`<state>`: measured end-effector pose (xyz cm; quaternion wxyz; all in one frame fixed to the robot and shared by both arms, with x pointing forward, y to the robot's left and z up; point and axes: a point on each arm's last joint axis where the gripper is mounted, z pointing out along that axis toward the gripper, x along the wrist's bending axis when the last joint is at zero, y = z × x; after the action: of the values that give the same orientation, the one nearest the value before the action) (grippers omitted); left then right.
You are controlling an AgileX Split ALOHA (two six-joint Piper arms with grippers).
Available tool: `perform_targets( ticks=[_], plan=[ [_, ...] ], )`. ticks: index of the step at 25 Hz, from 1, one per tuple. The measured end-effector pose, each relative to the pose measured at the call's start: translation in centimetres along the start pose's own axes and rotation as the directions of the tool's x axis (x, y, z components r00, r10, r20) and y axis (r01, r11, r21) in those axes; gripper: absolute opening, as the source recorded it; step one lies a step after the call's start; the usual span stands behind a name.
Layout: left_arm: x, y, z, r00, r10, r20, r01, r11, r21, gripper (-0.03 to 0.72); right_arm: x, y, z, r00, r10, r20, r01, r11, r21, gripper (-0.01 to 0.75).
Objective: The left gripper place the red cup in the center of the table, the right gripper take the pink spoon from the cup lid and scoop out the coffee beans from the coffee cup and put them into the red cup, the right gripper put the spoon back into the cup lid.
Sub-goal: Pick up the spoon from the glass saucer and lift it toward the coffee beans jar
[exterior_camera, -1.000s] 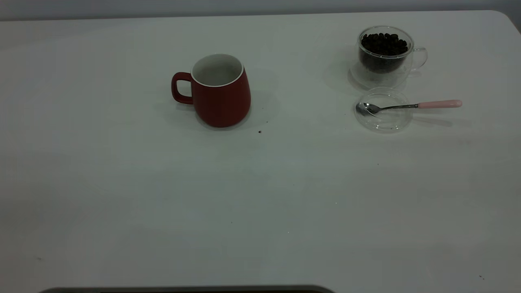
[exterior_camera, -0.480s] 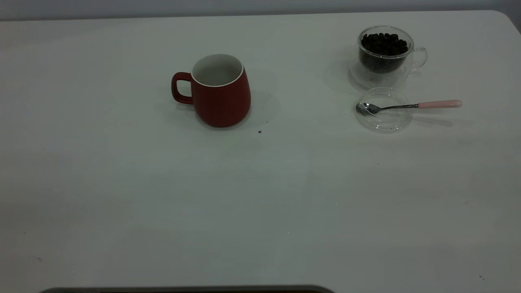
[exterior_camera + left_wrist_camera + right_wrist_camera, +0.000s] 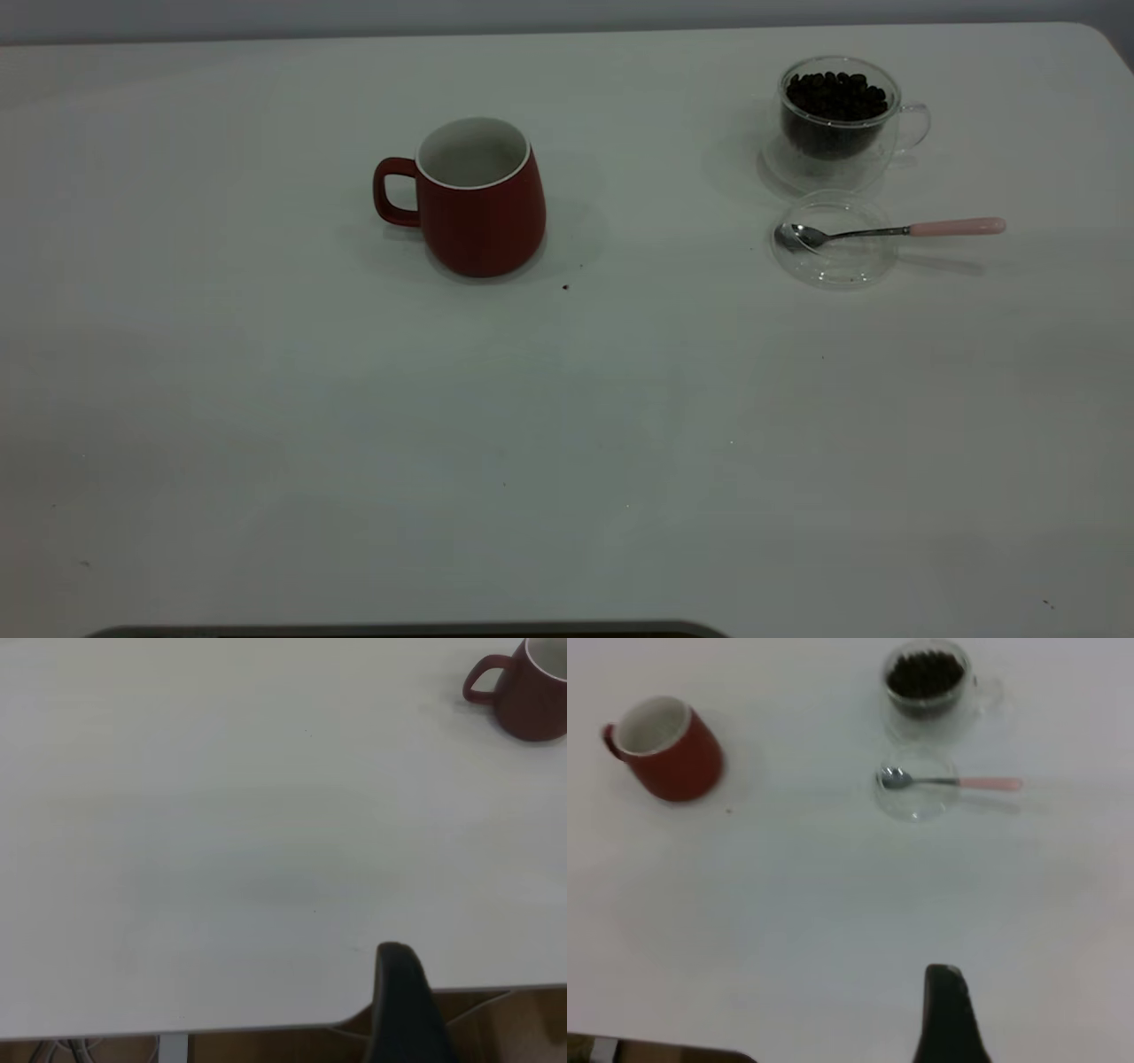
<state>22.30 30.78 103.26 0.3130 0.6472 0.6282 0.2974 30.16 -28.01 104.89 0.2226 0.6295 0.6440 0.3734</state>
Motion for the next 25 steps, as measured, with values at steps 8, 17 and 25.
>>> perform_targets(
  ticks=[8, 17, 25],
  plan=[
    [0.0, 0.0, 0.0, 1.000, 0.000, -0.001, 0.000, 1.000, 0.000, 0.495, -1.1, 2.9, 7.5, 0.987, 0.156, -0.035, -0.148, 0.974, 0.172, 0.557],
    [0.0, 0.0, 0.0, 1.000, 0.000, -0.001, 0.000, 1.000, 0.000, 0.495, -2.2, 4.9, 13.6, 0.992, 0.091, -0.091, -0.071, 0.977, 0.201, 0.557],
    [0.0, 0.0, 0.0, 1.000, 0.000, -0.001, 0.000, 1.000, 0.000, 0.495, -4.4, 9.4, 22.0, 0.991, 0.083, -0.102, -0.048, 0.949, 0.311, 0.557]
  ],
)
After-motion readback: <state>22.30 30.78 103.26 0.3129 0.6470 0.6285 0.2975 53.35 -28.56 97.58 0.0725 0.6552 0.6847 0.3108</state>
